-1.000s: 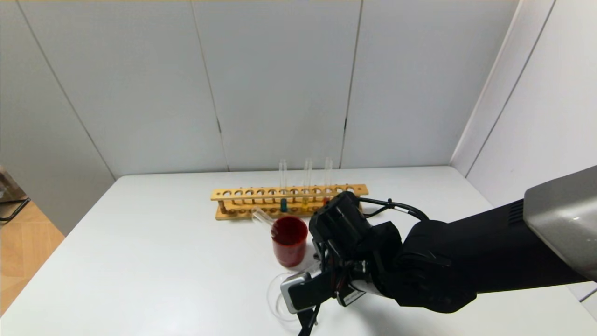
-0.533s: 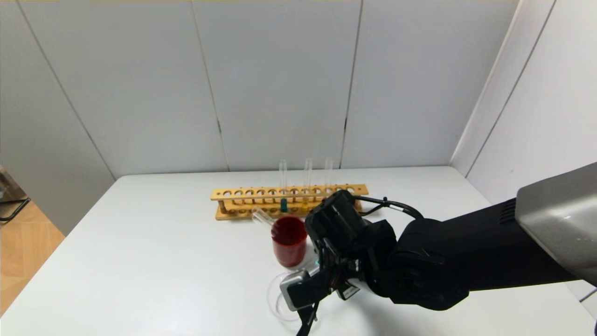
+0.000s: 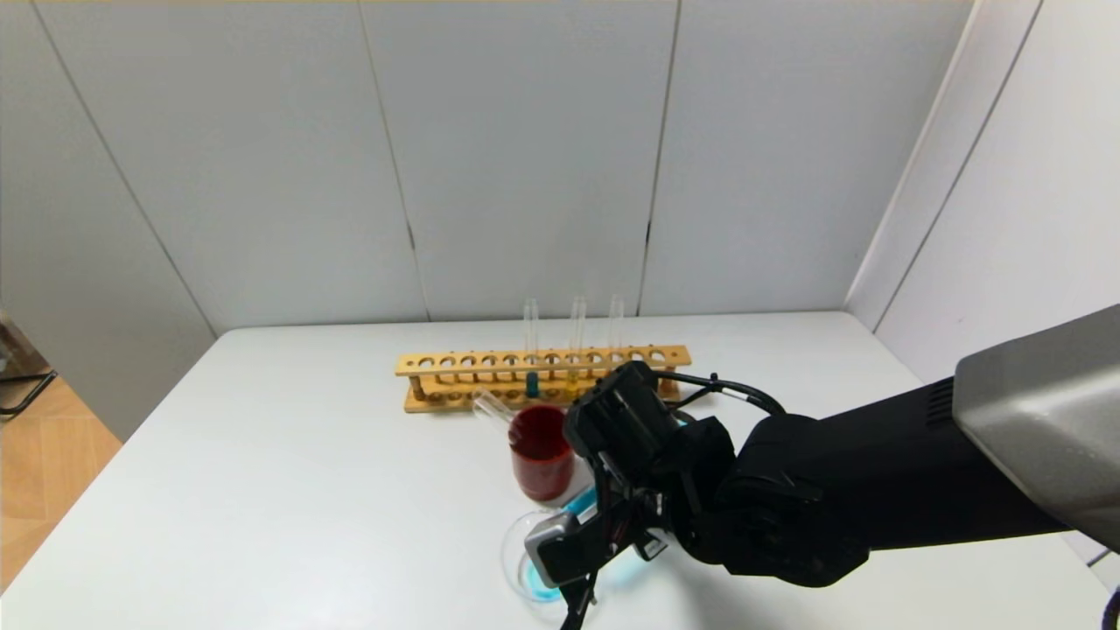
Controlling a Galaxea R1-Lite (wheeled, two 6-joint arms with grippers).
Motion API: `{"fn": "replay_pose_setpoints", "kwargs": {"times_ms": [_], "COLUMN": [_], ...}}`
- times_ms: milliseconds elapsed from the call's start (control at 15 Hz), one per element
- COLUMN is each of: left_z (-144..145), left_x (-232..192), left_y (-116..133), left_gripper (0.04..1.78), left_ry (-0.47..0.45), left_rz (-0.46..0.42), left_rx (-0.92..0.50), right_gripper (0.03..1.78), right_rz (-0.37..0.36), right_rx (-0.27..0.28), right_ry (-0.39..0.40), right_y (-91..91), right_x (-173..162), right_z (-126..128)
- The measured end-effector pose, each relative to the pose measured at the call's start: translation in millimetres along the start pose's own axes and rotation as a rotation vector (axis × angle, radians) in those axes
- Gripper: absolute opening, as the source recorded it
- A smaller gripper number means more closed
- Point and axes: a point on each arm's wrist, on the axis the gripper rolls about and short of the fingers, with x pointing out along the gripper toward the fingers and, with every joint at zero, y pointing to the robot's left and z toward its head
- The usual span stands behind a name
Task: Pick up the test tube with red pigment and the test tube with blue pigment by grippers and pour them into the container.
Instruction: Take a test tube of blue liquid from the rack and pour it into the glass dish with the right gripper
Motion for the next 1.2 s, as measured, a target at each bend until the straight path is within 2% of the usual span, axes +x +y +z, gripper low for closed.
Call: {"fn": "replay_pose_setpoints", "kwargs": {"times_ms": [533, 1200], "left_z": [0.0, 0.0], "left_x": [0.0, 0.0], "left_y": [0.0, 0.0], "left_gripper": [1.75, 1.75], "left_ry": [0.0, 0.0], "left_rz": [0.0, 0.0], "left_rx": [0.0, 0.0], "right_gripper": [0.36, 0.36], "right_rz": [-0.002, -0.017], "right_rx": [-0.056, -0.181], "right_ry": [0.038, 0.13], "right_y": [-0.8, -1.9], "right_x": [4.5, 5.7], "right_z": [2.4, 12.7]}}
